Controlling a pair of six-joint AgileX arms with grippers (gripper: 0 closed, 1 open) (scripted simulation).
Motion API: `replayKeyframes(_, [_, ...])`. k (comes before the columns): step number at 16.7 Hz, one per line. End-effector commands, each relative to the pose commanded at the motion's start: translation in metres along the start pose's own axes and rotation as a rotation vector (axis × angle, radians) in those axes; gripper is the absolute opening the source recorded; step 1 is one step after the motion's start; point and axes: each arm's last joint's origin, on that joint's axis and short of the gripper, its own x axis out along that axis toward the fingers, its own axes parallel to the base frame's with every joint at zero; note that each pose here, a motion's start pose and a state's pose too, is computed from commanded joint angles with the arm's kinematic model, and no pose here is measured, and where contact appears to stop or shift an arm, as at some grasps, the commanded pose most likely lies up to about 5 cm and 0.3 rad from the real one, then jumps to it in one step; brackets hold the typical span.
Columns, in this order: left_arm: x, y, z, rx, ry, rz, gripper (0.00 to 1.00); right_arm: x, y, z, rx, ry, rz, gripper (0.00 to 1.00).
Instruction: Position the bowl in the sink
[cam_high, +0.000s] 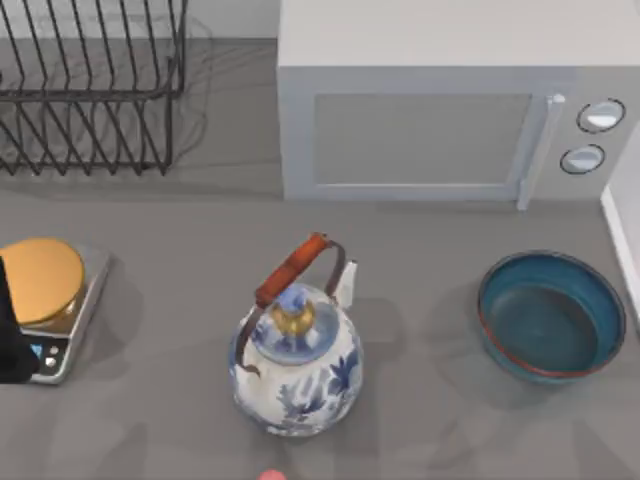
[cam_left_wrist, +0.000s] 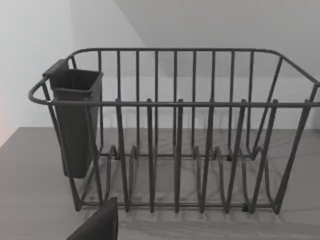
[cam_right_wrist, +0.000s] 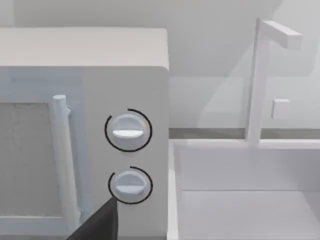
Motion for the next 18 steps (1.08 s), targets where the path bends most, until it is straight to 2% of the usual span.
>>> replayKeyframes(4, [0.0,0.0,0.0,0.0,0.0,0.0,1.0,0.0,0.001,0.005,0.005,0.03,0.006,1.0])
replayKeyframes(8, [0.0,0.0,0.0,0.0,0.0,0.0,1.0,0.005,0.003,0.037,0.028,0.195,0.027,1.0])
replayKeyframes(13, [0.0,0.0,0.0,0.0,0.0,0.0,1.0,0.047,0.012,0.078,0.053,0.623,0.044,1.0])
replayKeyframes(18, [0.0,0.0,0.0,0.0,0.0,0.0,1.0,0.117,0.029,0.085,0.045,1.118,0.033,1.0])
